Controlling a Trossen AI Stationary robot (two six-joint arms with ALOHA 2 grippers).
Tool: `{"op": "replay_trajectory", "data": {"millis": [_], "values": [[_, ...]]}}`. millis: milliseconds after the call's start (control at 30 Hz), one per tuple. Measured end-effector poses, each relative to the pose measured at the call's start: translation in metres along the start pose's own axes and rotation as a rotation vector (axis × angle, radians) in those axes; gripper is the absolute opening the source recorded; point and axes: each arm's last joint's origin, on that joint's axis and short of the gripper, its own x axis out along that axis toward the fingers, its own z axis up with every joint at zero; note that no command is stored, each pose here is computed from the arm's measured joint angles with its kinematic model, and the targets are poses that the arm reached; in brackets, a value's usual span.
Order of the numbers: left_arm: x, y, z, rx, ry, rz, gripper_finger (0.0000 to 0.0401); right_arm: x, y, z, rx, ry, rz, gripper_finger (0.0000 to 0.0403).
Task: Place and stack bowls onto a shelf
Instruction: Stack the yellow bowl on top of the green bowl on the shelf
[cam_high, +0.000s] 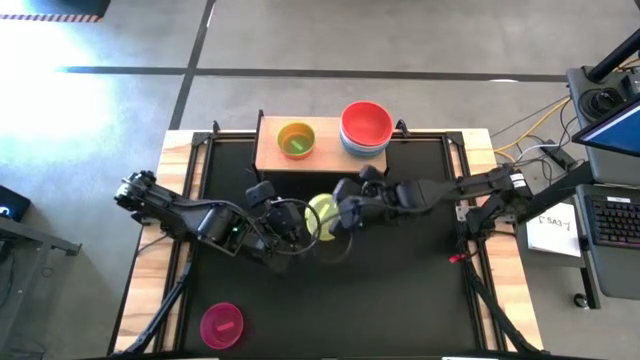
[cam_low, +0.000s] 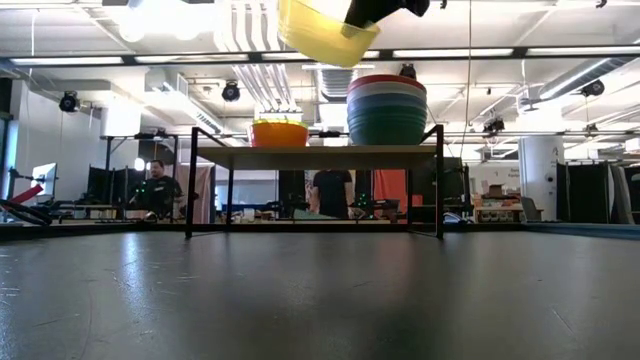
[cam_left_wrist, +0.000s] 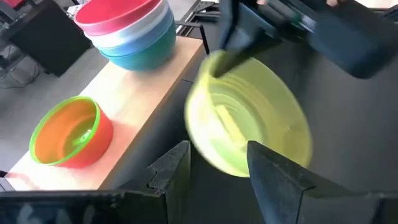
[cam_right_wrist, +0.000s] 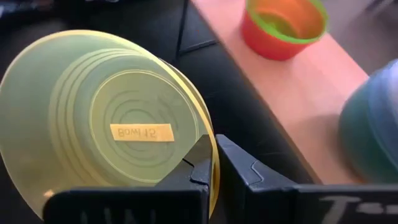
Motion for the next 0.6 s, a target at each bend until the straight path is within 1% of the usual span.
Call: {"op": "replay_trajectory", "data": {"millis": [67, 200, 267, 600], "values": [[0.003, -0.001, 0.000, -0.001, -0.010, 0.028, 0.0142, 0.001, -0.006, 0.005, 0.041, -0.008, -0.009, 0.0008], [0.004, 0.002, 0.002, -0.004, -0.072, 0.128, 0.0142, 0.000, -0.008, 0.008, 0.054, -0.017, -0.007, 0.0008], [0.006, 0.004, 0.003, -0.006, -0.082, 0.153, 0.0142, 0.000, -0.007, 0.009, 0.058, -0.020, -0.001, 0.0008], [0.024, 0.014, 0.009, -0.038, -0.034, 0.163, 0.0142, 0.000, -0.007, 0.009, 0.086, -0.020, 0.012, 0.0008]]}}
